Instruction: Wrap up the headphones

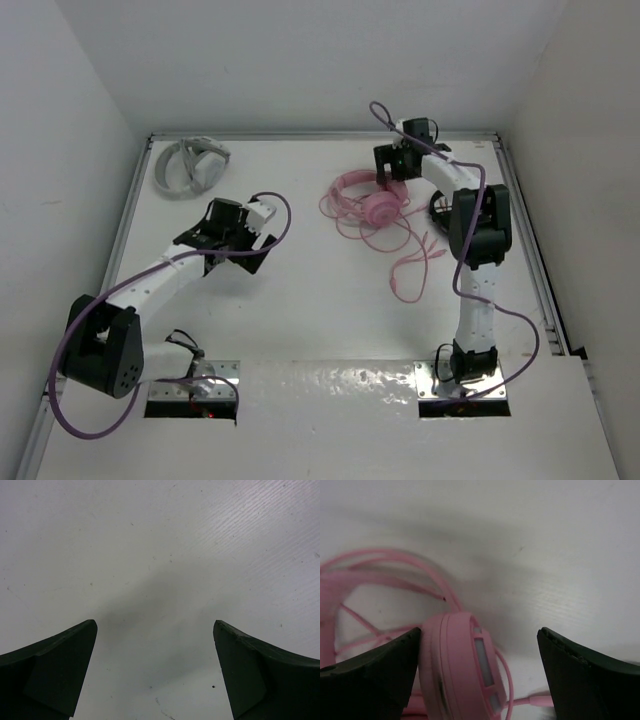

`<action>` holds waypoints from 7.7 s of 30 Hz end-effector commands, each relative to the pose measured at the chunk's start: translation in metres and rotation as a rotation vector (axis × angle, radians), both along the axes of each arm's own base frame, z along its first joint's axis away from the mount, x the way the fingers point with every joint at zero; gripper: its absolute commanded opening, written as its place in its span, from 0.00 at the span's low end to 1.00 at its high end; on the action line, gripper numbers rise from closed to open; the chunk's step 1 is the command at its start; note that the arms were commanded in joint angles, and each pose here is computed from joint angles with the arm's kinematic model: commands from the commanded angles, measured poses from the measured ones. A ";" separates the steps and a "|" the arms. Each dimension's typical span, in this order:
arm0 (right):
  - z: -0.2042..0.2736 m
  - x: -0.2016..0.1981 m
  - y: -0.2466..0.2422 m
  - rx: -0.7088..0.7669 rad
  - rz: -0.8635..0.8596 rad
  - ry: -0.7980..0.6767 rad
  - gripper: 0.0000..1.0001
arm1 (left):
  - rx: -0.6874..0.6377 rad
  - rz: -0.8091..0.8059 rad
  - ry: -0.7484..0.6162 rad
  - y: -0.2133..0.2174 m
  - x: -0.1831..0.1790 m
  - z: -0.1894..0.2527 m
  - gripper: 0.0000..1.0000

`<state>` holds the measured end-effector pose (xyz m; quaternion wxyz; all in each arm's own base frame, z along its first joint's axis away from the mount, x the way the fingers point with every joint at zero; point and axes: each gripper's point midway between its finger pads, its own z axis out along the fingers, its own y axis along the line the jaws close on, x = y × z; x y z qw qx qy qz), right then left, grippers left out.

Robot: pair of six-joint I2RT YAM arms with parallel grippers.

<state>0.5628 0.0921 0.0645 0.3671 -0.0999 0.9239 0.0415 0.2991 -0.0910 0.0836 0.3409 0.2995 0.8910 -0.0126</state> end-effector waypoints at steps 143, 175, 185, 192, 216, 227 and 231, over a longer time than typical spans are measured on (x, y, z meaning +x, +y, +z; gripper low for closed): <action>0.294 -0.106 0.065 -0.616 0.280 -0.676 0.09 | 0.019 -0.465 -0.257 -0.118 0.022 0.149 0.00; 0.071 -0.143 0.062 0.145 0.488 -0.419 0.99 | -0.702 -0.233 -0.399 -0.108 0.037 0.418 0.00; 0.036 -0.189 0.086 0.143 0.707 -0.520 0.99 | -0.784 -0.146 -0.562 -0.097 0.043 0.482 0.00; 0.034 -0.164 0.125 0.009 0.660 -0.639 0.99 | -0.805 -0.137 -0.538 -0.102 0.052 0.477 0.00; -0.042 -0.229 0.181 -0.179 0.801 -0.403 0.00 | -0.901 0.108 -0.437 -0.039 0.161 0.421 0.00; -0.011 -0.295 0.228 -0.285 1.017 -0.440 0.00 | -0.521 0.482 -0.750 0.064 0.249 0.383 0.00; 0.023 -0.305 0.236 -0.298 1.009 -0.527 0.00 | -0.338 0.594 -0.851 0.100 0.267 0.366 0.00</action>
